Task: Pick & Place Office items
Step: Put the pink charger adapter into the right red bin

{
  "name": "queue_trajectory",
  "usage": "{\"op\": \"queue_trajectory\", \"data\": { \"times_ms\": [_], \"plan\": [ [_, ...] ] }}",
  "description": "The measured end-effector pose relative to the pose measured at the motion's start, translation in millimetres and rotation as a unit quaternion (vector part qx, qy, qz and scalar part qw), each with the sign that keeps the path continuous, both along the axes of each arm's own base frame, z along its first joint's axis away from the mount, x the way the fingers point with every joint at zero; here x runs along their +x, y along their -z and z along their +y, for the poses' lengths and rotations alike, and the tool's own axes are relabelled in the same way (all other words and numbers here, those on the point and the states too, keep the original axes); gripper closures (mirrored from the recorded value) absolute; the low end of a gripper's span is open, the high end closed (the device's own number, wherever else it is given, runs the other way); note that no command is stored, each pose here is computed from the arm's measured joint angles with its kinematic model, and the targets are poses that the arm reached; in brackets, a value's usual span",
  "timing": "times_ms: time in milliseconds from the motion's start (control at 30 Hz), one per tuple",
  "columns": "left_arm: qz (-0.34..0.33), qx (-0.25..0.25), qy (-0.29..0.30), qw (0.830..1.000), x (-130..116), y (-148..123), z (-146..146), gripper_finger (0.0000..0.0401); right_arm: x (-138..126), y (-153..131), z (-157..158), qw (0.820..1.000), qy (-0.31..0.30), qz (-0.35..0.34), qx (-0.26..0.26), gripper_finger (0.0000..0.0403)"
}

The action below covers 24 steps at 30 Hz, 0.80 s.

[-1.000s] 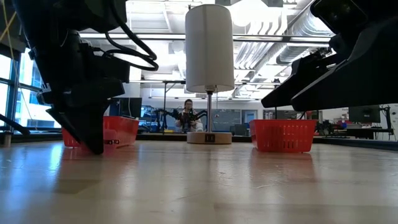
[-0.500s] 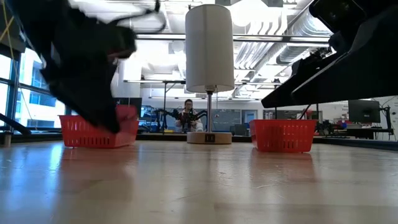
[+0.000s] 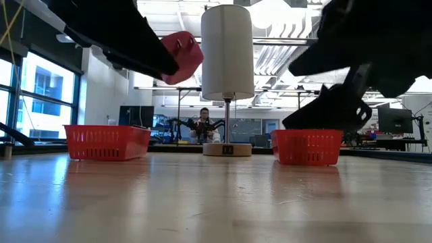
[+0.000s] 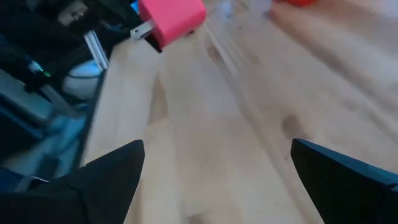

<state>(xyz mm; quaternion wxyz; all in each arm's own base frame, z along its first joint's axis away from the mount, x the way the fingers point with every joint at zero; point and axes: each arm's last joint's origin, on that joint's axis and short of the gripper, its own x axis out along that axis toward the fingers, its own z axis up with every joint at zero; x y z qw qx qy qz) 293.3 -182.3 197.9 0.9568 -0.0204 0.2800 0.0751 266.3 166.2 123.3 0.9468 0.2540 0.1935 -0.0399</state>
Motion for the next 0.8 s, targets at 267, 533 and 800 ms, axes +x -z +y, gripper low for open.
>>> {"op": "queue_trajectory", "data": {
  "times_ms": [267,533,800],
  "plan": [
    [-0.008,0.034,-0.015,0.999,0,1,0,0.0233,14,-7,-15,0.994,0.005,-0.019,0.112,0.0009],
    [-0.006,0.031,-0.020,0.999,3,1,5,0.0233,27,-21,-31,0.983,0.021,-0.085,0.162,0.0009],
    [0.012,0.051,0.001,0.999,11,2,18,0.0233,42,-27,-49,0.978,0.018,-0.091,0.188,0.0009]
  ]
}}
